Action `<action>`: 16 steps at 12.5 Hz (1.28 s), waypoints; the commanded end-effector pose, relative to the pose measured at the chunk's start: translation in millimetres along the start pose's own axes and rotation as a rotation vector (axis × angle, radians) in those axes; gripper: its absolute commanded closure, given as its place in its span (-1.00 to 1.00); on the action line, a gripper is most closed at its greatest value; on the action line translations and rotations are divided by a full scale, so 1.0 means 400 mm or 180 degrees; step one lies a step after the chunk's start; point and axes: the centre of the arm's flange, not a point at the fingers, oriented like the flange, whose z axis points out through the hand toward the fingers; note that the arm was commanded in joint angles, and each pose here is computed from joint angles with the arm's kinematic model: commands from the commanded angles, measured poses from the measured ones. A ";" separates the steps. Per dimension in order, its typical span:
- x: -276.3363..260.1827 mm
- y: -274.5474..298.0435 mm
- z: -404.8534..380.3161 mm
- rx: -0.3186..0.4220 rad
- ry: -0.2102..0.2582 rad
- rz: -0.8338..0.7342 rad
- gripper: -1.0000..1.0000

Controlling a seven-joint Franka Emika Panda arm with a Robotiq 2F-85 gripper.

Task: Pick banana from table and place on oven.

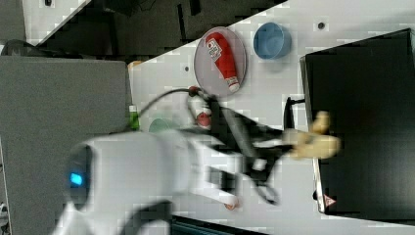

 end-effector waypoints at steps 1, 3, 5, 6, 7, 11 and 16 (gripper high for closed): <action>0.029 -0.031 0.040 -0.0074 0.0157 -0.1047 0.61; 0.063 -0.026 0.110 -0.0196 0.0197 -0.1274 0.51; 0.069 -0.031 0.158 -0.0275 0.0134 -0.1337 0.09; 0.071 -0.031 0.171 -0.0291 0.0119 -0.1329 -0.13; 0.069 -0.037 0.171 -0.0266 0.0115 -0.1325 -0.36; 0.092 -0.033 0.043 -0.0151 0.0342 -0.1465 -1.00; -0.080 -0.120 -0.224 -0.0013 -0.0102 -0.1767 -1.00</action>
